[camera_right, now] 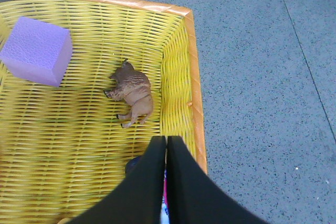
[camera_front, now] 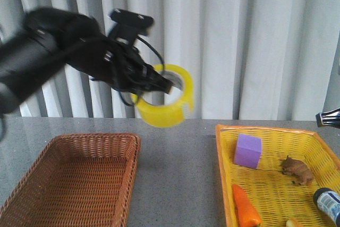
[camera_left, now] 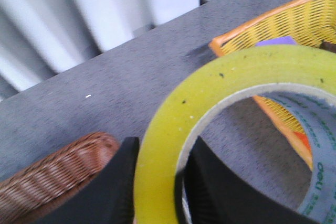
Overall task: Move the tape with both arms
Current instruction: 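Move the tape roll over the brown basket and lower it inside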
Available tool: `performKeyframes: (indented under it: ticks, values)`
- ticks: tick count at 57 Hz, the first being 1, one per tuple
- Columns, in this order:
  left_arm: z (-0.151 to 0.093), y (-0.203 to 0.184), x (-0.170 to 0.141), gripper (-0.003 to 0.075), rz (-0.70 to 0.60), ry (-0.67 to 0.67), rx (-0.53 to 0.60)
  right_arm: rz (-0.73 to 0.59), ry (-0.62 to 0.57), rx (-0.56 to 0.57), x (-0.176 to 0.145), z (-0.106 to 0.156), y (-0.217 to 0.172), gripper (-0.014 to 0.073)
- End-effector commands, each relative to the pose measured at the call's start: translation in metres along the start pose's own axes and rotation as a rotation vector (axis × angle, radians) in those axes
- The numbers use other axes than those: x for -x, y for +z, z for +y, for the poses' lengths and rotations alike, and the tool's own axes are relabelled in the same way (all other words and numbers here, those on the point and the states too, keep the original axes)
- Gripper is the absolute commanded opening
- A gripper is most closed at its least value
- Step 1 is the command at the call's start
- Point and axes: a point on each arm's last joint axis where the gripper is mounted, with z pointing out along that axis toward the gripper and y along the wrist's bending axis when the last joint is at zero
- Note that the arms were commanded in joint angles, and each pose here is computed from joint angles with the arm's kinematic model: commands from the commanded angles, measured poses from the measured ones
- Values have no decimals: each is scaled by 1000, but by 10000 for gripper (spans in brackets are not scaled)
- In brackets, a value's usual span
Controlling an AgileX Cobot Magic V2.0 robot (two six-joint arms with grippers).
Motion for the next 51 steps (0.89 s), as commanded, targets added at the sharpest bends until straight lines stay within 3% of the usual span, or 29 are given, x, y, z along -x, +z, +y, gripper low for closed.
performKeyframes:
  ticks: [1,9,18,29,51]
  values:
    - [29,-72,19,-6,-177,-30,72,-112,1,-13,12,-7,-20,-7]
    - [66,-102,5,-6,-195,-80,165,-112,1,-13,12,-7,-20,-7]
    - [96,-103,-27,-6,-130,-126,241,-112,1,-13,12,-7,-20,-7]
    - [114,-59,-70,-5,-15,-136,279,-112,1,-13,12,-7,-20,-7]
    - [121,37,-121,-4,223,-193,248,-112,1,-13,12,-7,-20,-7]
